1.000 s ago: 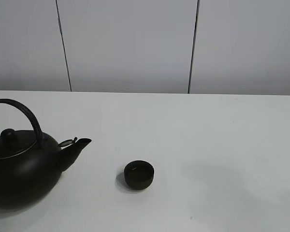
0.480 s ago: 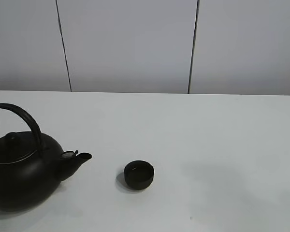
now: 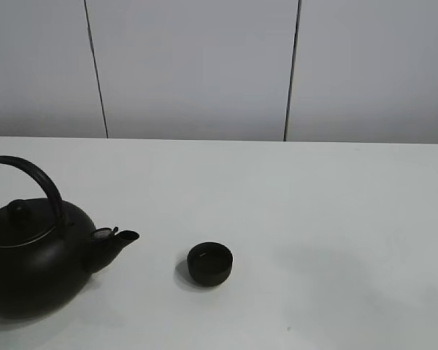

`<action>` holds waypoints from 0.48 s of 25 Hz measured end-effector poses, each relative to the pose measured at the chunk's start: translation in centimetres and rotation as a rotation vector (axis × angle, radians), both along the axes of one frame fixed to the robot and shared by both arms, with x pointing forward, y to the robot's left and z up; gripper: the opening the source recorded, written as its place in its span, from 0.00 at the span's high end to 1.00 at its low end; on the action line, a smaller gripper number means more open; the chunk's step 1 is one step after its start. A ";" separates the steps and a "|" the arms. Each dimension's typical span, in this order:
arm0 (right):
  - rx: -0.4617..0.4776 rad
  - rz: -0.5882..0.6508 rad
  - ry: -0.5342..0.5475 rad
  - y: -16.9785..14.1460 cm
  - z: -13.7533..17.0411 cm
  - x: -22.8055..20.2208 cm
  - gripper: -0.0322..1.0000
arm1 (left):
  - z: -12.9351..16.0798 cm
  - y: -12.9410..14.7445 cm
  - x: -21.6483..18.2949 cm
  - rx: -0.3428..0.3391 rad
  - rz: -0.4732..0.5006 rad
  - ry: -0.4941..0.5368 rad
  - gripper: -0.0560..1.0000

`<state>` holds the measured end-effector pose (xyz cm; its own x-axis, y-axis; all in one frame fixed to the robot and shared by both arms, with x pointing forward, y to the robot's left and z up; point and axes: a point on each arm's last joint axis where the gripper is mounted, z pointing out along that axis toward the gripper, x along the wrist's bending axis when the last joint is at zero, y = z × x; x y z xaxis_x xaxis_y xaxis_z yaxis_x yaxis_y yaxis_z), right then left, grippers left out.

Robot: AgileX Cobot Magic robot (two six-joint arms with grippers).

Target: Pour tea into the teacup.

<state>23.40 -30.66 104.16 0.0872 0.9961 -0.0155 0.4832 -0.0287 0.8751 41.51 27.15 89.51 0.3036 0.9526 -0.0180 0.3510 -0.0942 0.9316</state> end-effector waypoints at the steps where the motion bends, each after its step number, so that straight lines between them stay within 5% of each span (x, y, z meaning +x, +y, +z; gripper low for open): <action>1: 0.000 0.000 0.000 0.0 0.0 0.0 0.47 | -0.1 0.1 -0.2 -0.002 0.017 0.007 0.65; 12: 0.000 0.000 0.000 0.0 0.0 0.0 0.47 | -0.1 1.9 -0.1 -0.030 0.240 0.013 0.65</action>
